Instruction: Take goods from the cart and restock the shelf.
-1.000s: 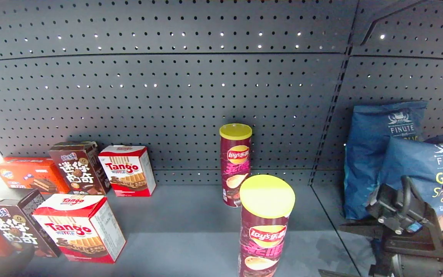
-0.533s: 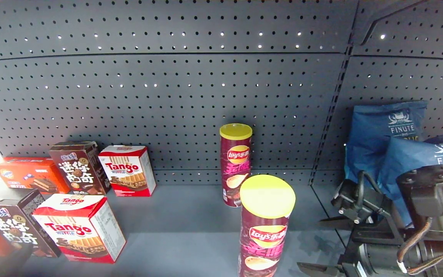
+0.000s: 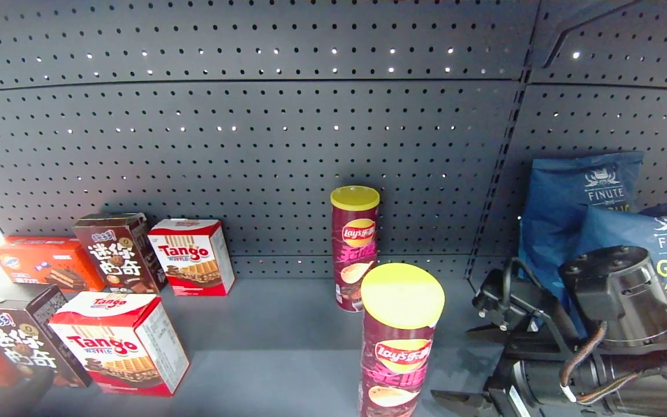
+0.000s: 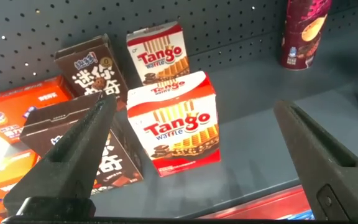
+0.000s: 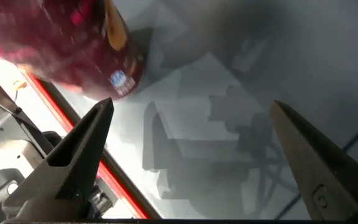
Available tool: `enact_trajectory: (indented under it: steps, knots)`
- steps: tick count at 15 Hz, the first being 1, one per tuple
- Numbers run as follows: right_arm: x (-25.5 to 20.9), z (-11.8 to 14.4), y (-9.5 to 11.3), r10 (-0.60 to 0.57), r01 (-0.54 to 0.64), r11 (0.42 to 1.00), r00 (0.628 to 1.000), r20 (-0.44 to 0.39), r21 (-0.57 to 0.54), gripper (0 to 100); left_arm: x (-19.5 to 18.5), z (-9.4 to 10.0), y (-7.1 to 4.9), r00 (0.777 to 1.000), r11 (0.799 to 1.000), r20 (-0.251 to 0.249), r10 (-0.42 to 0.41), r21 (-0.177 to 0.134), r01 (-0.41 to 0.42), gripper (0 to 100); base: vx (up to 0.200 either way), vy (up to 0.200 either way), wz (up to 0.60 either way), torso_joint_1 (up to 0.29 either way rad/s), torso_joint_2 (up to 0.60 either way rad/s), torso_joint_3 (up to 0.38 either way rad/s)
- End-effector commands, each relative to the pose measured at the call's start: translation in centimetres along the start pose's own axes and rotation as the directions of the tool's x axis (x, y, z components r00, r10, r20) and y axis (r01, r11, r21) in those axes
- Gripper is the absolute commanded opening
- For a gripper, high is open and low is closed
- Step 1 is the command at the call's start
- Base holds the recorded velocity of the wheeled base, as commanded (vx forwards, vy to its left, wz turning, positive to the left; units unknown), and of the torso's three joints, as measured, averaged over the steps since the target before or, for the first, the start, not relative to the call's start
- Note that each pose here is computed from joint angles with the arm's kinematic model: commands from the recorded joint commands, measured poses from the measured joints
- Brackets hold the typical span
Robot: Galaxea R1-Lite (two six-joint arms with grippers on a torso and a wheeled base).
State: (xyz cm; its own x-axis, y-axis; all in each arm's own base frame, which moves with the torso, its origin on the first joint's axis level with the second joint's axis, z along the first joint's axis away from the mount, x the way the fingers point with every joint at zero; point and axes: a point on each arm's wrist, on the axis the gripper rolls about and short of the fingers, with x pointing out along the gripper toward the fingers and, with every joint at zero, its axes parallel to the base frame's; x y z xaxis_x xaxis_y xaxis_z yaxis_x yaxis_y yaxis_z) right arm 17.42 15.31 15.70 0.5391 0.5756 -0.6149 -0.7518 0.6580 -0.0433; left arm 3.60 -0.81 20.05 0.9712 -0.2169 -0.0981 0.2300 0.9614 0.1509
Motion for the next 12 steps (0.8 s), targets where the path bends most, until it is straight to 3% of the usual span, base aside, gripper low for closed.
enact_trajectory:
  steps: [1,9,10,12]
  knots:
    - [0.7,0.2,0.2,0.01,-0.01,1.0,1.0,-0.011,-0.004,100,0.1,-0.1,0.0,1.0,1.0,-0.004,0.0,-0.003,0.0,100,0.0,0.0,0.0,0.0,0.0,0.0]
    - [1.8,0.3,0.4,0.021,-0.022,1.0,0.999,-0.027,-0.01,100,0.1,-1.1,-0.2,0.999,1.0,-0.035,-0.005,-0.006,0.005,100,0.0,0.0,0.0,0.0,0.0,0.0]
    - [2.0,0.5,0.5,0.024,-0.024,1.0,0.999,-0.023,-0.015,100,0.1,-1.2,-0.2,0.999,1.0,-0.035,-0.005,-0.024,0.004,100,0.0,0.0,0.0,0.0,0.0,0.0]
    - [2.4,0.7,0.6,0.028,-0.028,0.999,0.999,-0.024,-0.017,100,0.0,-1.2,-0.2,1.0,1.0,-0.03,-0.004,-0.027,0.003,100,0.0,0.0,0.0,0.0,0.0,0.0]
